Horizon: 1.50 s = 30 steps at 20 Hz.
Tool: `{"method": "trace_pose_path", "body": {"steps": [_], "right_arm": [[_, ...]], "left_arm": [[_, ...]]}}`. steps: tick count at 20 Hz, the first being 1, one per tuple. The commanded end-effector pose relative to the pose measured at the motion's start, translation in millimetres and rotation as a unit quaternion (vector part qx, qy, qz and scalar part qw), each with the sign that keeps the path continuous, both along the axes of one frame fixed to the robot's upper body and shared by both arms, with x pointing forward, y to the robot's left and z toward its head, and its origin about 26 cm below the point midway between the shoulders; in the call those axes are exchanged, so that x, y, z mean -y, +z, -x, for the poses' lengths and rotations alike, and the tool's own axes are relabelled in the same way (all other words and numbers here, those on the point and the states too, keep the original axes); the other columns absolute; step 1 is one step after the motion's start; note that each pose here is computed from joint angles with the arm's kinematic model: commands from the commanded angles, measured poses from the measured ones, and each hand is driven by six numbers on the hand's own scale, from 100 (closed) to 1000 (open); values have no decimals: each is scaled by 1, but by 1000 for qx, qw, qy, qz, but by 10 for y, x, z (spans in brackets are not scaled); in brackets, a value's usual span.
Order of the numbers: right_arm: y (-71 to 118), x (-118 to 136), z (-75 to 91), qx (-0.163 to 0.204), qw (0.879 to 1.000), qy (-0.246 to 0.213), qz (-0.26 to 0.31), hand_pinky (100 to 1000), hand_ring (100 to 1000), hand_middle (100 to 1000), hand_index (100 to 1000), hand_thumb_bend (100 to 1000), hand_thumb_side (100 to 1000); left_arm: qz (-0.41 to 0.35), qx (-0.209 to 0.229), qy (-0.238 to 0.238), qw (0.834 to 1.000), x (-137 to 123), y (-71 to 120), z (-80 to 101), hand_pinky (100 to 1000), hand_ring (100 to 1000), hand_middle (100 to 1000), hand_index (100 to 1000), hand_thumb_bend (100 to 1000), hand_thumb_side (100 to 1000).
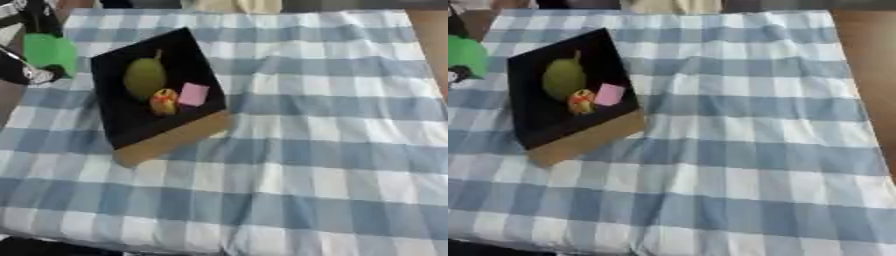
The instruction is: Pick up objects on the table and place them in the box.
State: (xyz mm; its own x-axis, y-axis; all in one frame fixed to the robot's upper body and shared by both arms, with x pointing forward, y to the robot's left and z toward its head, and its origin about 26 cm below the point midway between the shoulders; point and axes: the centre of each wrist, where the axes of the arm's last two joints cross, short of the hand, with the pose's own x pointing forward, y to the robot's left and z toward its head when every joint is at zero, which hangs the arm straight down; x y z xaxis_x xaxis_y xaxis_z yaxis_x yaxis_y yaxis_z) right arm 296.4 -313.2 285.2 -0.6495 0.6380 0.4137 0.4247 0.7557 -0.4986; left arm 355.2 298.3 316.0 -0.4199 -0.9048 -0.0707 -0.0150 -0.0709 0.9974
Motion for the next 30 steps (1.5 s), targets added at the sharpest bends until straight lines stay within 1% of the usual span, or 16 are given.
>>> {"method": "trace_pose_path", "body": {"steps": [1,6,10,12,14,15,17,18,20,21,22,23,26,30], "right_arm": [[103,-5,37,13,1000,3,9,852,793,735,839,100,530],[106,-15,34,13,1000,6,7,851,792,734,839,100,535],[110,-27,30,13,1000,10,5,851,792,734,839,100,537],[112,-30,29,14,1000,11,4,851,792,734,839,100,536],[114,-32,28,14,1000,12,3,851,792,734,839,100,536],[114,-34,27,14,1000,12,3,851,792,734,839,100,536],[114,-36,27,14,1000,13,2,851,792,733,839,100,536],[114,-36,27,14,1000,13,2,851,792,733,839,100,537],[112,-36,26,14,1000,13,1,851,792,733,839,100,539],[110,-36,26,14,1000,13,1,851,792,733,839,100,541],[109,-36,26,13,1000,13,1,851,792,733,839,100,541],[109,-36,26,13,1000,13,1,851,792,733,838,100,541],[110,-36,26,14,1000,13,0,851,792,733,838,100,541],[110,-36,26,14,1000,13,0,851,792,733,838,100,540]], "left_arm": [[2,-1,-23,1000,154,85,-81,704,422,334,592,264,100],[14,-12,-57,998,418,38,-247,701,425,337,595,257,100],[30,-20,-61,998,517,-43,-357,704,433,344,603,265,100],[36,-26,-58,997,538,-94,-411,712,455,365,624,294,100],[36,-30,-54,997,550,-148,-455,738,521,424,679,366,116],[31,-32,-51,998,552,-179,-475,767,589,481,718,406,152],[16,-35,-47,998,550,-230,-501,813,698,577,775,461,193],[9,-37,-45,998,547,-253,-511,821,714,591,789,472,209],[-9,-41,-40,998,536,-292,-522,890,822,745,855,567,332],[-17,-40,-39,998,530,-303,-522,915,849,789,878,602,399],[-23,-37,-37,998,523,-312,-520,926,864,828,902,612,436],[-28,-34,-34,998,515,-318,-517,927,863,844,912,613,448],[-35,-21,-29,999,498,-319,-502,940,870,852,918,621,460],[-19,2,-33,999,484,-271,-466,939,870,844,912,613,460]]}}
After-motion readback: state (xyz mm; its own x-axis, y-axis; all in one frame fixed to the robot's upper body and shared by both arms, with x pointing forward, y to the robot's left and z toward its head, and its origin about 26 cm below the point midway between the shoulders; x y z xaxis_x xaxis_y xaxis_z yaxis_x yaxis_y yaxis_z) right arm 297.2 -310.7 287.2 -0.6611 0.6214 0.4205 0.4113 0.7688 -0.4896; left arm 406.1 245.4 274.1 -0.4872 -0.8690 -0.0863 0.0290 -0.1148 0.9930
